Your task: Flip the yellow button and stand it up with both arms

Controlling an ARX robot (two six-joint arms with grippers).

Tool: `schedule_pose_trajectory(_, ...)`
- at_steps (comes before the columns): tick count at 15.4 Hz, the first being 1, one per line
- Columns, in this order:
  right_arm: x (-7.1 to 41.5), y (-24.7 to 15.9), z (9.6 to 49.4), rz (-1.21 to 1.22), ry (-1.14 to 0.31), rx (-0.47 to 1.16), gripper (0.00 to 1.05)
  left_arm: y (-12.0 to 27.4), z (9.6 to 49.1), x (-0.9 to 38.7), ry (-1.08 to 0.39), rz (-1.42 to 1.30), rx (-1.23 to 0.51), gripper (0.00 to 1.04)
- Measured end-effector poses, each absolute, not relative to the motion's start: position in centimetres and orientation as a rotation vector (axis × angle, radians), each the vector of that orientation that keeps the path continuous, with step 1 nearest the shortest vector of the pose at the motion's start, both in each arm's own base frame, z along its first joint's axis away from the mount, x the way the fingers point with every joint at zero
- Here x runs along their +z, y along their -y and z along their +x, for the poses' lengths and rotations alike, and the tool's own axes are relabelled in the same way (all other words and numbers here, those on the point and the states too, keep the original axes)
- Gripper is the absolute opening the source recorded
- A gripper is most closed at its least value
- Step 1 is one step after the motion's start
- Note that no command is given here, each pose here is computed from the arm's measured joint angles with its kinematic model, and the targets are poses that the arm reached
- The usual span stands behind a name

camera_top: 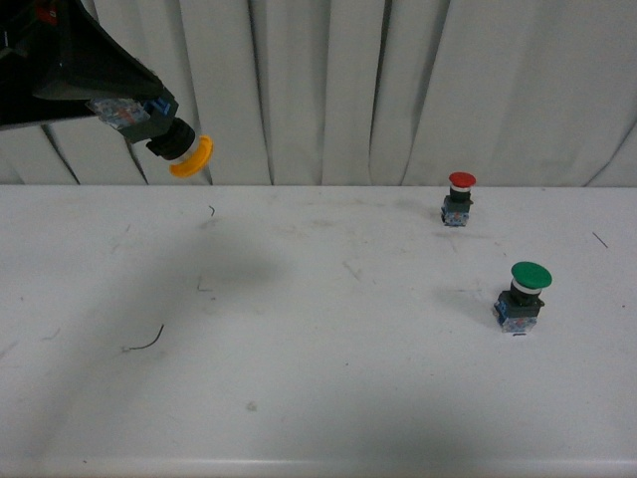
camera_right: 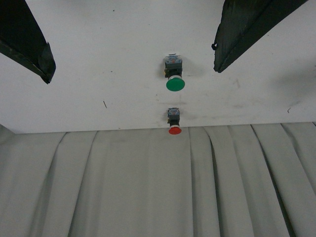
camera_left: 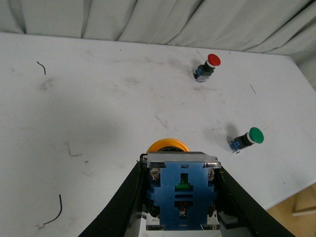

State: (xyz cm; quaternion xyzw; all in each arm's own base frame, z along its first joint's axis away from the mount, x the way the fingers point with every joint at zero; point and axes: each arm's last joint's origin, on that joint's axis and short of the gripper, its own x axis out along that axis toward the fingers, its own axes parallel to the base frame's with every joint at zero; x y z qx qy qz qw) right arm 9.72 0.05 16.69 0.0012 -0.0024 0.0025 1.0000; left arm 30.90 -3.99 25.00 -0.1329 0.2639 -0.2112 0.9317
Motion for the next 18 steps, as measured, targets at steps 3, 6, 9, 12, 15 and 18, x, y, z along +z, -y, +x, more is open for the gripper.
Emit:
schedule_pose_trajectory(3,16.7,0.0,9.7,0.002,0.005,0.005,0.98,3.4,28.6,23.8,-0.557,-0.321,-0.464,0.34)
schedule_pose_trajectory(6,16.7,0.0,9.7,0.002,0.005,0.005,0.98,2.5,27.5,25.0,-0.476,-0.412,-0.534,0.34)
schedule_pose_trajectory(9,16.7,0.0,9.7,0.002,0.005,0.005,0.98,3.1,26.0,24.3,-0.404,-0.555,-0.740,0.34)
schedule_pose_trajectory(12,16.7,0.0,9.7,0.002,0.005,0.005,0.98,4.9,23.6,22.1,-0.369,-0.692,-0.875,0.34)
schedule_pose_trajectory(15,16.7,0.0,9.7,0.002,0.005,0.005,0.98,5.4,24.0,21.7,-0.310,-0.834,-0.904,0.34)
schedule_pose_trajectory(18,16.7,0.0,9.7,0.002,0.005,0.005,0.98,5.9,25.2,20.2,-0.359,-0.931,-0.893,0.34)
